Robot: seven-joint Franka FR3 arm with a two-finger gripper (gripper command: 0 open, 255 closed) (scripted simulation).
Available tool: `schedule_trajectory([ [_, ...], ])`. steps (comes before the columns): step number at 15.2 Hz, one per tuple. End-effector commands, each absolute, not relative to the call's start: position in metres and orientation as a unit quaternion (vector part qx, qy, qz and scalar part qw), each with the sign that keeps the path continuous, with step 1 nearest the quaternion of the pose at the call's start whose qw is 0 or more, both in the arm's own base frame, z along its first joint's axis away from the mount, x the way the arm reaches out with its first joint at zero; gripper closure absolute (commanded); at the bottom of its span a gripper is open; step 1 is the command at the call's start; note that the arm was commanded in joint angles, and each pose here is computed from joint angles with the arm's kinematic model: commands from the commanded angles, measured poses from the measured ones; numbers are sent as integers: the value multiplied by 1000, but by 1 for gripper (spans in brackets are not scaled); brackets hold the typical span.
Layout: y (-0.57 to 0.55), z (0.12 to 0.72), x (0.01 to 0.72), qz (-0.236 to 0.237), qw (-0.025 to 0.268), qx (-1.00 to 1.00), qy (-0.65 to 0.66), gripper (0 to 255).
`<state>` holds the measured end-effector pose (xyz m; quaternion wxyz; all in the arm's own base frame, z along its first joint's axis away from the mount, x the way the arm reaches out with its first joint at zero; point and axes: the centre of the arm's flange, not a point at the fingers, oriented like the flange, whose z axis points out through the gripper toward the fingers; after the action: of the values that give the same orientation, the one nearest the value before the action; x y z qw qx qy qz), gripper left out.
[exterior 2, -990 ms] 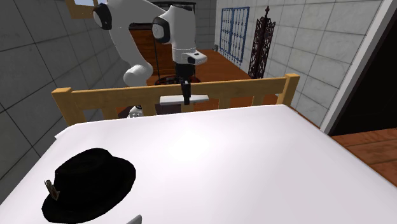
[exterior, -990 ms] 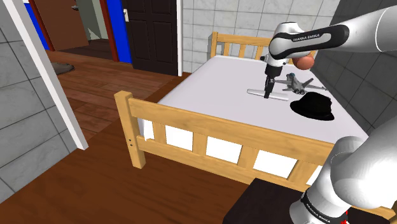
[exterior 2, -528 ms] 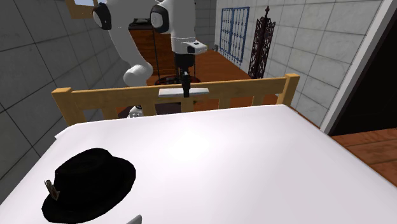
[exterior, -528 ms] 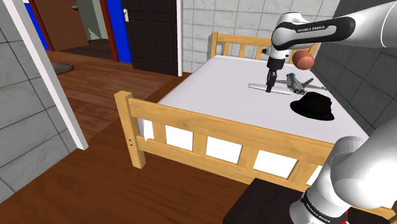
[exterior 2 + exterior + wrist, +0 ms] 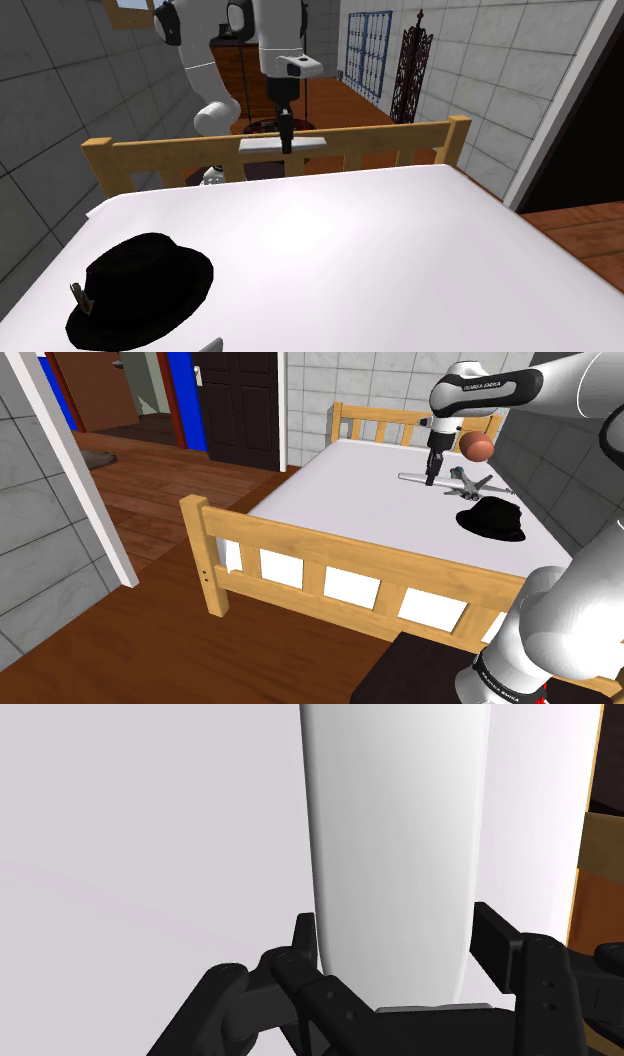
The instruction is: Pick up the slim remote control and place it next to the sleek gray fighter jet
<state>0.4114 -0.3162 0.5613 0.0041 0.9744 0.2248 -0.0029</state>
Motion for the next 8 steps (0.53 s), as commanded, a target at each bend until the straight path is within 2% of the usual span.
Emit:
schedule_trajectory([
  [1,-341,560,414,-3,5,974,226,255],
  [8,-433,561,422,-3,5,974,226,255],
])
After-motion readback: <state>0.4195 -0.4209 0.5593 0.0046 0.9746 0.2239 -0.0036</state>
